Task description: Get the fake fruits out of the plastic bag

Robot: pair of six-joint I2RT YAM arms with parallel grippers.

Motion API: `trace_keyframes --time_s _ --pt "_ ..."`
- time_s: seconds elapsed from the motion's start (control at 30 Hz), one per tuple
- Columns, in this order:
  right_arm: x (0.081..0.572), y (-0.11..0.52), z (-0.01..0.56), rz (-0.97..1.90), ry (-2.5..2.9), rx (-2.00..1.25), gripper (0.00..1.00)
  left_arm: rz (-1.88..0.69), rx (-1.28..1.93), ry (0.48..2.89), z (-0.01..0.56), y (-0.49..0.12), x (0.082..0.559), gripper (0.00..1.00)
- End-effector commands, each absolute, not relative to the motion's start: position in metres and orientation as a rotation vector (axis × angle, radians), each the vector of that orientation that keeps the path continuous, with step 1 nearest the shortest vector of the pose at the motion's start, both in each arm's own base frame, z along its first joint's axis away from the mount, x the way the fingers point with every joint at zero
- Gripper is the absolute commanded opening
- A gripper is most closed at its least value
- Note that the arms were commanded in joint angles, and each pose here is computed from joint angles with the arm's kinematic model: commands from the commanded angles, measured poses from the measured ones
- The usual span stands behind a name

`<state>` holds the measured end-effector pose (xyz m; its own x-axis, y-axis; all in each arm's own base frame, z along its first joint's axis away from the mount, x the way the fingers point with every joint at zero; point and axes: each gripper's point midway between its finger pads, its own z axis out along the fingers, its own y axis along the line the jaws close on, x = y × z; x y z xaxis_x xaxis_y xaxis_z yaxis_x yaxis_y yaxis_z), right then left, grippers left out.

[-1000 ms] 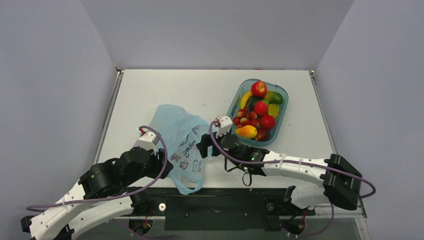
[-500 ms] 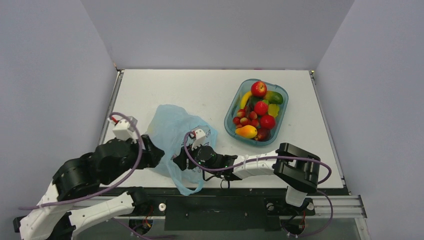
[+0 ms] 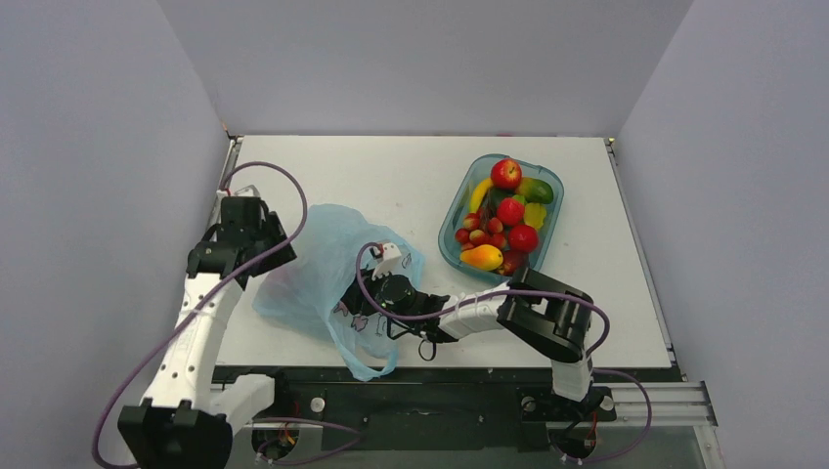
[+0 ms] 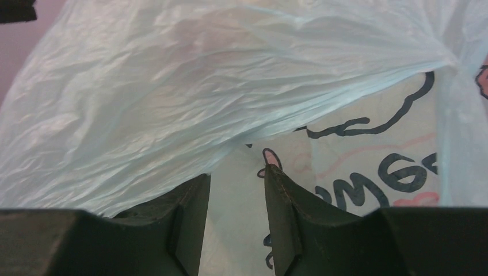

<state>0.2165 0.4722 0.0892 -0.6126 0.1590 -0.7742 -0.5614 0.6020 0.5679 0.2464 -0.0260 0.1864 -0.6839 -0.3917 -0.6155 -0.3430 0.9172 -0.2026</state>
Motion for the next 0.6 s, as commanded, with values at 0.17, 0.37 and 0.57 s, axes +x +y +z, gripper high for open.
trace_keyframes --time_s 0.17,0.37,0.57 --pt "0.247 0.485 0.101 1.121 1.919 -0.229 0.35 -0.239 -0.458 2.461 0.145 -0.004 0.355 0.36" --pt "0.256 0.484 0.094 1.089 1.933 -0.217 0.45 -0.154 -0.452 2.592 0.095 0.006 0.377 0.34" --pt "0.264 0.484 0.089 1.063 1.952 -0.201 0.53 -0.277 -0.429 2.696 0.055 -0.016 0.372 0.33"
